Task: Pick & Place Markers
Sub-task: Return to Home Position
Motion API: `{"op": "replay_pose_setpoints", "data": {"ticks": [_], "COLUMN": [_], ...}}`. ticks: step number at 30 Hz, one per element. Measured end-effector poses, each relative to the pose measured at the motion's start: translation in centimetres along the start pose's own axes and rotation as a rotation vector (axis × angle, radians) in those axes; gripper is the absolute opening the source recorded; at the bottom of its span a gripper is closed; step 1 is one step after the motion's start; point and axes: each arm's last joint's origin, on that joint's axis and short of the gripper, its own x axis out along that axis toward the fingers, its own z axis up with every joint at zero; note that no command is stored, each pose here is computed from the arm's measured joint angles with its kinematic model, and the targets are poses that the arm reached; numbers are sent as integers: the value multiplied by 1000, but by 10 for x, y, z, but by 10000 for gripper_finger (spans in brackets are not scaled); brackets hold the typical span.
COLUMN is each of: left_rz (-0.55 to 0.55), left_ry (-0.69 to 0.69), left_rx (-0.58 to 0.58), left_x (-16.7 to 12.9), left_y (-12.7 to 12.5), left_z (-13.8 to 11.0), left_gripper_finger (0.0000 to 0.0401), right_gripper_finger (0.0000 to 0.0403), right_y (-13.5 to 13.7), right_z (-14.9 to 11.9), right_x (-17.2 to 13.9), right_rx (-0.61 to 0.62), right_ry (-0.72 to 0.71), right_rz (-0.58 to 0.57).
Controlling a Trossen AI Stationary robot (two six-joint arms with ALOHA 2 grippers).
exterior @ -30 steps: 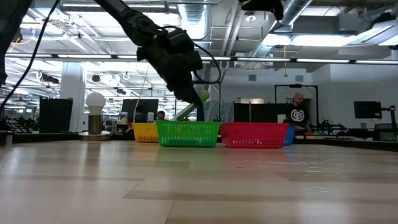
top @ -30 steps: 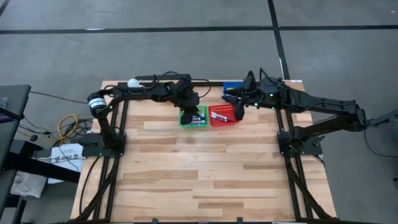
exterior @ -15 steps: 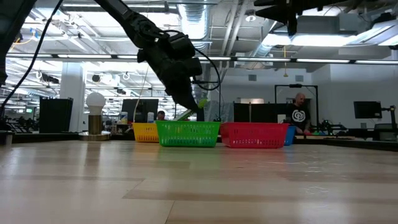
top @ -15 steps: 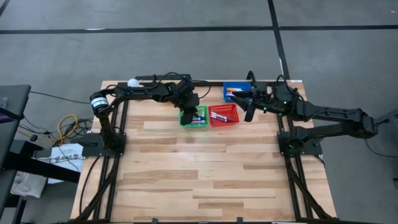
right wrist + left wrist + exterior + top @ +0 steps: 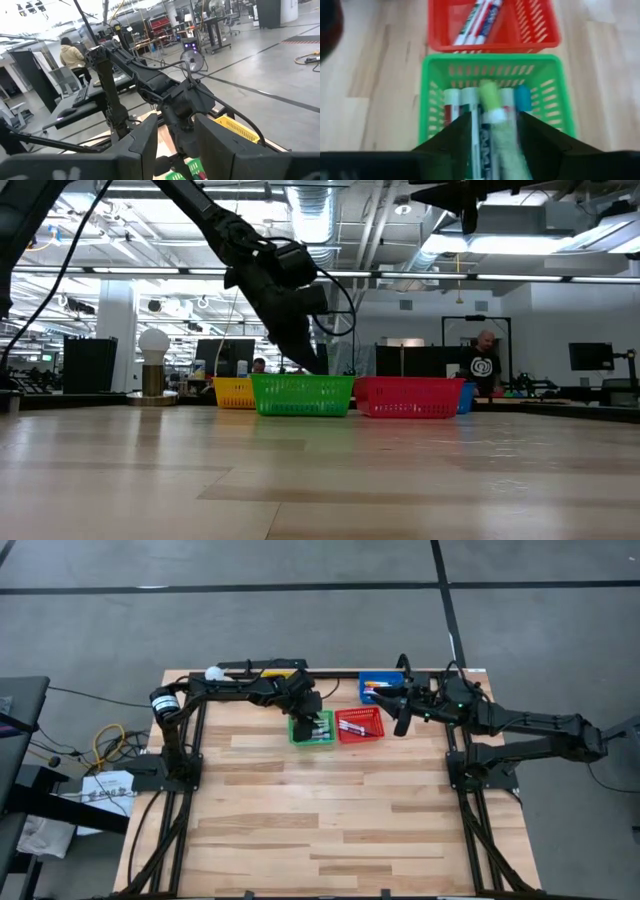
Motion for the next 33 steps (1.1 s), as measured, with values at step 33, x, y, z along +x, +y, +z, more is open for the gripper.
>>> {"op": "replay_pose_setpoints", "data": {"ticks": [33], "left_rz": [169], "left_ry": [-762], "left_rx": [-132], "left_x": [-235], "left_y": [-102], "left_z": [-58], "left_gripper_finger": [204], "right_gripper_finger": [118], "right_y": [-20], "right_z": [-4], "right_x": [-15], "right_rx": [54], "right_ry": [51], "right_rz": [84]}}
